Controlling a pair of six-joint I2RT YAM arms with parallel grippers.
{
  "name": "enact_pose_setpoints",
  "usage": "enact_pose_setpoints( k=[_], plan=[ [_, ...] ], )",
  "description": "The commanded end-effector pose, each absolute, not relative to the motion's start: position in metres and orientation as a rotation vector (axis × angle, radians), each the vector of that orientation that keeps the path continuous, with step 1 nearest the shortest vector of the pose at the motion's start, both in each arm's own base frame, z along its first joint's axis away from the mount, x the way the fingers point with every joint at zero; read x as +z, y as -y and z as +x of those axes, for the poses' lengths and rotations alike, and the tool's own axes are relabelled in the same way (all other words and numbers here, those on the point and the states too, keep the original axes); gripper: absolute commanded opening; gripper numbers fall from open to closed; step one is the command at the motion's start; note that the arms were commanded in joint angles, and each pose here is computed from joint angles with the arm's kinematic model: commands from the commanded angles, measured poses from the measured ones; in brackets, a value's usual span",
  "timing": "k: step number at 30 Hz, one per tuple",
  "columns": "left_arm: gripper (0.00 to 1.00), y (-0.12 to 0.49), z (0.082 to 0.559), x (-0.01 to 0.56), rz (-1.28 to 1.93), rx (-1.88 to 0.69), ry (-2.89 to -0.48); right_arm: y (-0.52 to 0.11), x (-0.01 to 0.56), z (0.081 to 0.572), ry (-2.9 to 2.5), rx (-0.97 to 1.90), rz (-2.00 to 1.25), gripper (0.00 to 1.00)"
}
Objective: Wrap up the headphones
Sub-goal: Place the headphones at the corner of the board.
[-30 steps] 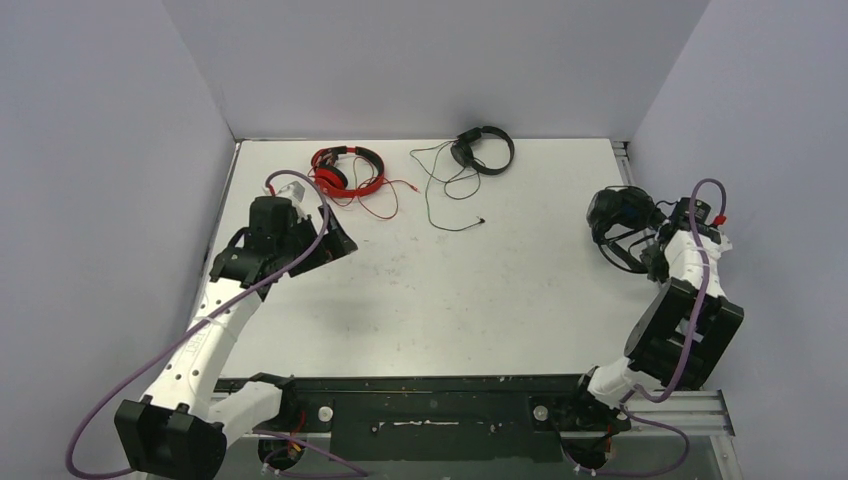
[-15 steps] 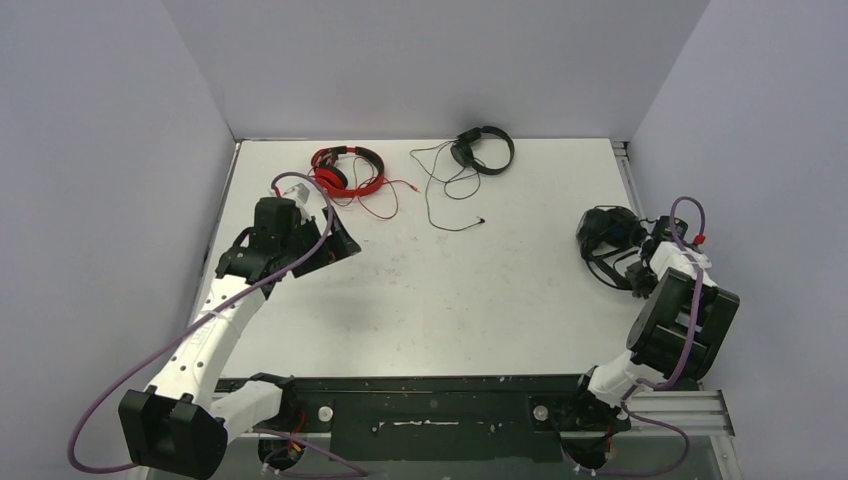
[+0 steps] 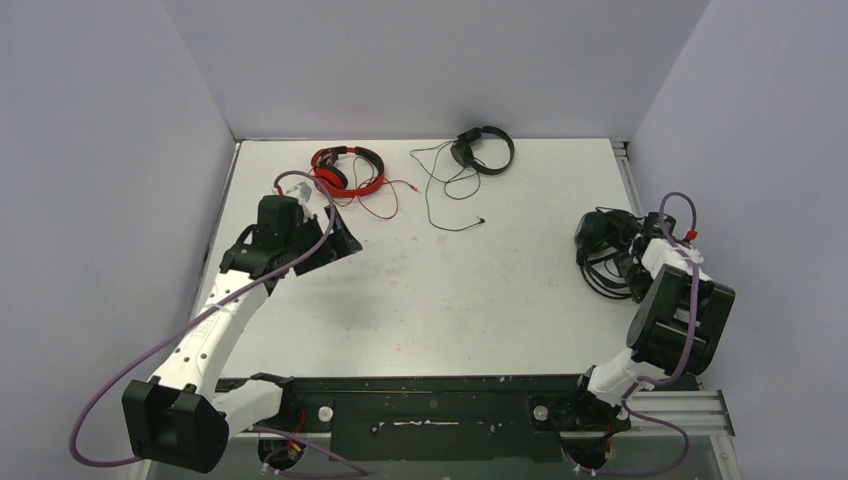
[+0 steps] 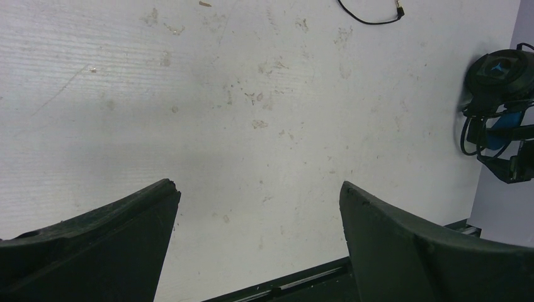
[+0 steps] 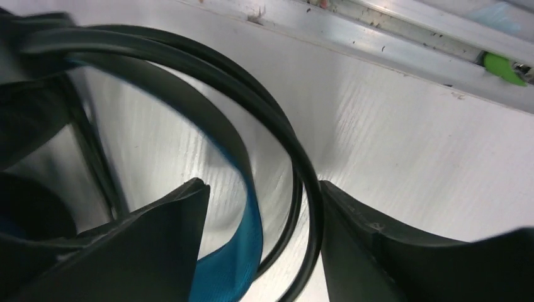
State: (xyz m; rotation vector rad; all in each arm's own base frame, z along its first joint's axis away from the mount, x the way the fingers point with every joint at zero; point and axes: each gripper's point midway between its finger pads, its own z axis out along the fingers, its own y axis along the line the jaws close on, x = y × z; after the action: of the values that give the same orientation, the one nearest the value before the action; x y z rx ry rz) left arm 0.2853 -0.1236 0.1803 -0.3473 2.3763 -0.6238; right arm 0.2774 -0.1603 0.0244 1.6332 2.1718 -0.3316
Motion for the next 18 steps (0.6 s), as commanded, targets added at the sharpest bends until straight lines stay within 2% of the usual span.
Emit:
enact_pose_setpoints(
  k=[1,6,11,18],
  plan=[
    [0.97,0.127,0.3,0.192,-0.331,-0.648,-2.32,0.175,0.075,0.292,-2.015,-0.343,1.571,0.63],
    [0.97,0.13,0.307,0.191,-0.327,-0.635,-2.321,0.174,0.104,0.294,-1.991,-0.321,1.527,0.81],
    [0.97,0.133,0.319,0.2,-0.325,-0.611,-2.307,0.164,0.131,0.296,-1.978,-0.281,1.469,0.93],
    [0.97,0.128,0.331,0.215,-0.34,-0.554,-2.278,0.128,0.187,0.316,-1.969,-0.217,1.203,0.99]
  ],
)
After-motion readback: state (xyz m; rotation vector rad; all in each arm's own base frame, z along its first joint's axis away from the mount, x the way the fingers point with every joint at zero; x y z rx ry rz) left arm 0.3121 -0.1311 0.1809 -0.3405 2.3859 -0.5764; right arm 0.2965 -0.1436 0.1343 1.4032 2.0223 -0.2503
